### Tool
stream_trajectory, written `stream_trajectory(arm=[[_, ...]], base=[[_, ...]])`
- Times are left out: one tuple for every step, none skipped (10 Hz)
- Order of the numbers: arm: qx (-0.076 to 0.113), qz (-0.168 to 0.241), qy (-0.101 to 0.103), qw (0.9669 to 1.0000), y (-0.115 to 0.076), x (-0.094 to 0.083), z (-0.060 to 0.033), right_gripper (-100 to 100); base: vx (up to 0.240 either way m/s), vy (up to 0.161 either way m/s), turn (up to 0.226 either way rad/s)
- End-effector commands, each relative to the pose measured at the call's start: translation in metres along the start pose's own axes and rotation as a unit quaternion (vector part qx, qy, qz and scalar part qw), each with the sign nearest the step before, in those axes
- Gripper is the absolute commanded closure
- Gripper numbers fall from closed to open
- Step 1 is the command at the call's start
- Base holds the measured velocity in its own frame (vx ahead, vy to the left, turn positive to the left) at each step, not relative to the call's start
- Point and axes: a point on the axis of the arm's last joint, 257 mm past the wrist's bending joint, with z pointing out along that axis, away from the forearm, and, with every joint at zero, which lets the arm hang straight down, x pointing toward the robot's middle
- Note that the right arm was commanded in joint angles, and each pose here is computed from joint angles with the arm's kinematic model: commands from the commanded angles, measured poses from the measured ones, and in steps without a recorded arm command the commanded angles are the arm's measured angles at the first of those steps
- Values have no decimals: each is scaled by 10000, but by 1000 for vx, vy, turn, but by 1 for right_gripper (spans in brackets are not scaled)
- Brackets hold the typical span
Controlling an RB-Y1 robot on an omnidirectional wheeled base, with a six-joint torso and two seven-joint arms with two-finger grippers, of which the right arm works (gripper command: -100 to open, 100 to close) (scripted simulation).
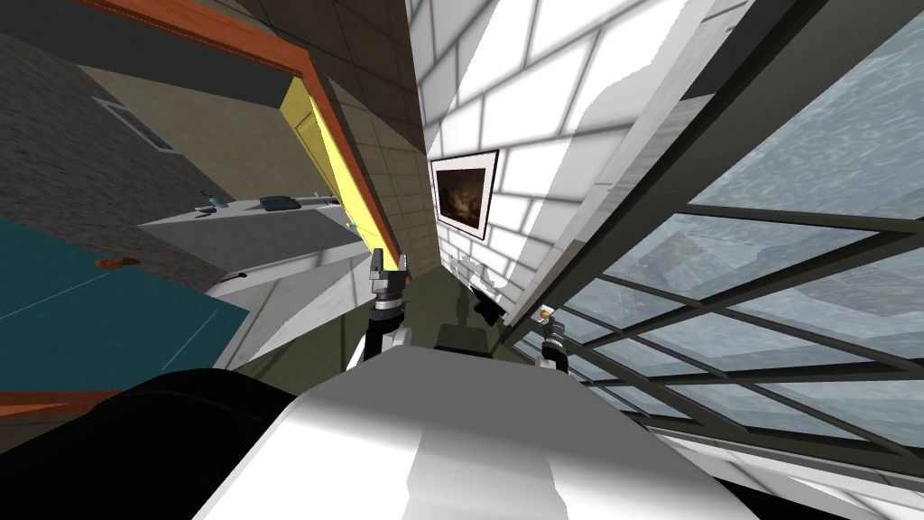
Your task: Pull the door open
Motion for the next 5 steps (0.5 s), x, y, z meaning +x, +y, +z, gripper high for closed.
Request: stream_trajectory(arm=[[-11, 222, -23, 9998, -1, 19, 1, -100], [-17, 344, -36, 9994, -2, 29, 2, -100], [-26, 508, -52, 9987, -3, 42, 3, -100], [-35, 690, -69, 9976, -4, 57, 4, -100], [-46, 897, -89, 9959, -5, 74, 5, -100]], base=[[-33, -12, 20], [-47, -11, 28], [-47, -14, 27], [-60, -6, 51], [-66, 10, 67]])
